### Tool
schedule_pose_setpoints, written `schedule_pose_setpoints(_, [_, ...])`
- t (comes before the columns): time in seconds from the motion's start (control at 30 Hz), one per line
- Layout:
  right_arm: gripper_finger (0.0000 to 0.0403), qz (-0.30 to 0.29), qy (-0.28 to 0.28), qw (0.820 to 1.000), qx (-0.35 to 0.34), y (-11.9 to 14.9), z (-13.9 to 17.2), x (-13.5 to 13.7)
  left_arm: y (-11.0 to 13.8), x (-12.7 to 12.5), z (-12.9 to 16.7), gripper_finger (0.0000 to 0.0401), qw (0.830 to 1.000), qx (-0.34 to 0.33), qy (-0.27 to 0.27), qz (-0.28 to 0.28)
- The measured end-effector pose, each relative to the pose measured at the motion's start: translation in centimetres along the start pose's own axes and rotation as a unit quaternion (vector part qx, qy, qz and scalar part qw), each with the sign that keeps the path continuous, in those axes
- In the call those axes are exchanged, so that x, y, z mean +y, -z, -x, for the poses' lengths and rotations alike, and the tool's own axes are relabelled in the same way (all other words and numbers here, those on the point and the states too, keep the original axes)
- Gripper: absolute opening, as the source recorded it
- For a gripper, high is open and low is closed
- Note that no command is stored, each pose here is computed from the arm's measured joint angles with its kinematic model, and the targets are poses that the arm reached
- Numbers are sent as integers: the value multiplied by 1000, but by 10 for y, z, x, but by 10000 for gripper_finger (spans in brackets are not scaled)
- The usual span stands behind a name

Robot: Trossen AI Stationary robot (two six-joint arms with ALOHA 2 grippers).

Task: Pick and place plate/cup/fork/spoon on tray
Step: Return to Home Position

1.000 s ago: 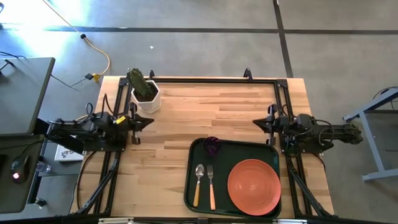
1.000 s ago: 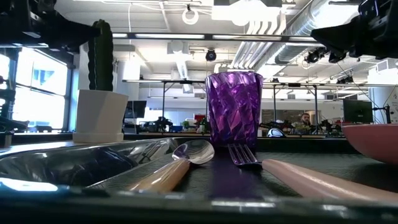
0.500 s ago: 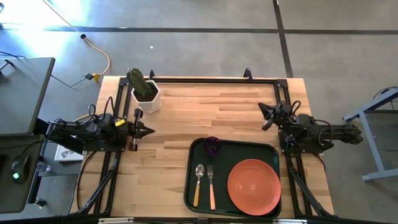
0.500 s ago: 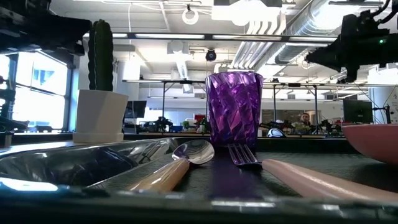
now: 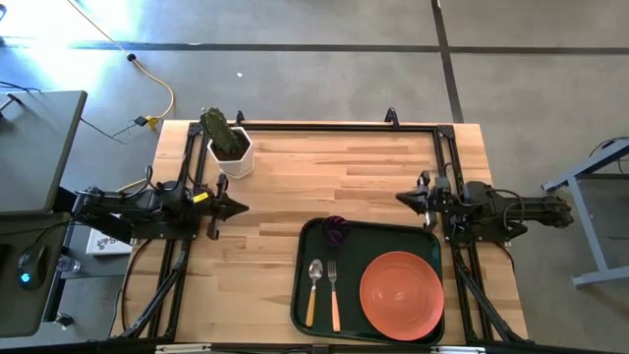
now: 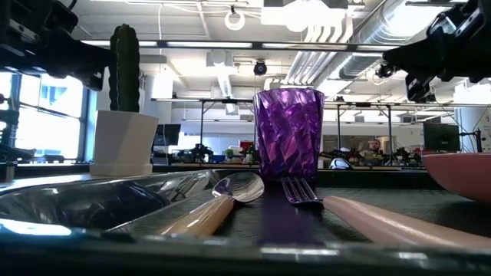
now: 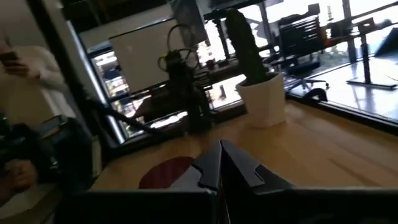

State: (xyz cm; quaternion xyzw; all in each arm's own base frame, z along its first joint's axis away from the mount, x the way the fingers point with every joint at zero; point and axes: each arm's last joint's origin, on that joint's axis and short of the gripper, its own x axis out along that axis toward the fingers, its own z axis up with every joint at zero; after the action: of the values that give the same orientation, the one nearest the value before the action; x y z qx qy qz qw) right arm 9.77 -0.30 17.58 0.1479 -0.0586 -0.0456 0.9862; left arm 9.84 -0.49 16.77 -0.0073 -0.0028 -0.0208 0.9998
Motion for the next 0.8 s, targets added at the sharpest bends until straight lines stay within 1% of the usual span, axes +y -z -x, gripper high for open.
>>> schedule_pose_setpoints(0.13, [0, 21, -21, 1000, 5, 0, 0, 1, -1, 2, 0, 0, 999, -4, -38, 12])
schedule_pose_setpoints(0.2, [0, 33, -24, 999, 9, 1, 0, 1, -2, 3, 0, 0, 999, -12, -43, 19])
schedule_pose_setpoints(0.33, [0, 57, -24, 998, 16, 2, 0, 1, -4, 2, 0, 0, 999, -23, -42, 23])
schedule_pose_setpoints(0.47, [0, 83, -26, 996, 19, 3, 0, 1, -2, 2, 0, 0, 999, -13, -41, 26])
schedule_pose_setpoints(0.57, [0, 86, -45, 994, 46, 7, 0, 1, 1, 1, 0, 0, 999, 2, -17, 38])
schedule_pose_setpoints(0.6, [0, 87, -45, 993, 59, 10, 1, 0, 1, 0, 0, 0, 999, 2, -3, 40])
schedule_pose_setpoints(0.67, [0, 81, -45, 994, 62, 10, 0, 0, 1, -1, 0, 0, 999, 3, 12, 44])
schedule_pose_setpoints(0.73, [0, 79, -44, 994, 64, 11, 0, 0, 1, -2, 0, 0, 999, 4, 15, 44])
schedule_pose_setpoints(0.8, [0, 77, -43, 994, 65, 11, 0, 0, 1, -2, 0, 0, 999, 3, 0, 44])
